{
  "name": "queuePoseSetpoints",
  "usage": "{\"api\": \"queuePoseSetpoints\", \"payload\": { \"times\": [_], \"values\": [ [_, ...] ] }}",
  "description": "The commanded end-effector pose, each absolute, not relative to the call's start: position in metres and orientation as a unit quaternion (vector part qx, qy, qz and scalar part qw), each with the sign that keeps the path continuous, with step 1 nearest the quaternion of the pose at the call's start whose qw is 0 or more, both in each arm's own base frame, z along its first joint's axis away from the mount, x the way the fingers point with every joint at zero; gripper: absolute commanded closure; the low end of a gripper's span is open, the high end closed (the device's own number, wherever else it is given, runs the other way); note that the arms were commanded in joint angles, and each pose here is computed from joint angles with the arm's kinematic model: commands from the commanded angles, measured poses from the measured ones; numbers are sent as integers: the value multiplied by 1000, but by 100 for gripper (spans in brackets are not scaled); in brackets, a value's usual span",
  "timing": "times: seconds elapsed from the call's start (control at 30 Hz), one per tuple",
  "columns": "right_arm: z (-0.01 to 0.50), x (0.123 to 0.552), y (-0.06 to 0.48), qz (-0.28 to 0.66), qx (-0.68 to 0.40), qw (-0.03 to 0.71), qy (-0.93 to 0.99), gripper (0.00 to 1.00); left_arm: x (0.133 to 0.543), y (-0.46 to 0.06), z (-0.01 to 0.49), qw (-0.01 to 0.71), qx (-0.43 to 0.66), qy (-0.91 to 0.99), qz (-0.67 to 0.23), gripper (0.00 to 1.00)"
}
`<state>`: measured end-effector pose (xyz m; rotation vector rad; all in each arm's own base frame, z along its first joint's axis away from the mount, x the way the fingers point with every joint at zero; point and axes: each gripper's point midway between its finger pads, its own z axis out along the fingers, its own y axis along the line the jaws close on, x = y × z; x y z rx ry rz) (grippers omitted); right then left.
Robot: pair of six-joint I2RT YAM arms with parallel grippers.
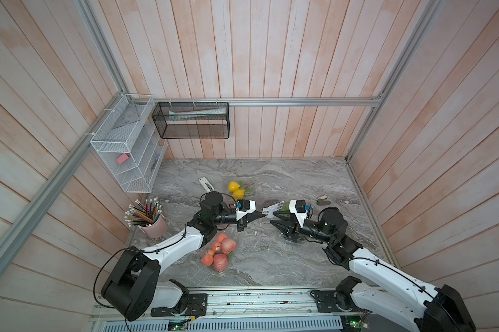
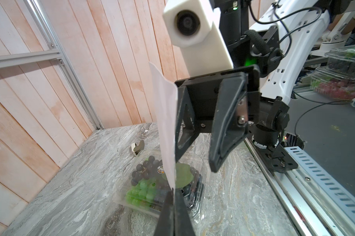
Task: Label fruit boxes
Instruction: Tear off the label from the label sticker.
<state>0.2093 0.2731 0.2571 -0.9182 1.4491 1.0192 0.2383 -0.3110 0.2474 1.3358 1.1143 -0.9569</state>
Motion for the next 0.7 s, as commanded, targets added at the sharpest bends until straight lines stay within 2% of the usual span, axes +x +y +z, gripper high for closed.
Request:
{"api": "queuePoseSetpoints", "payload": {
  "times": [0.0,0.67],
  "values": [
    [289,207,279,440,-399,576,562,62,236,-311,246,548,575,468,-388,100],
    [287,199,293,481,-419,545,544,67,239,-311,243,552,576,476,-370,100]
  ]
}}
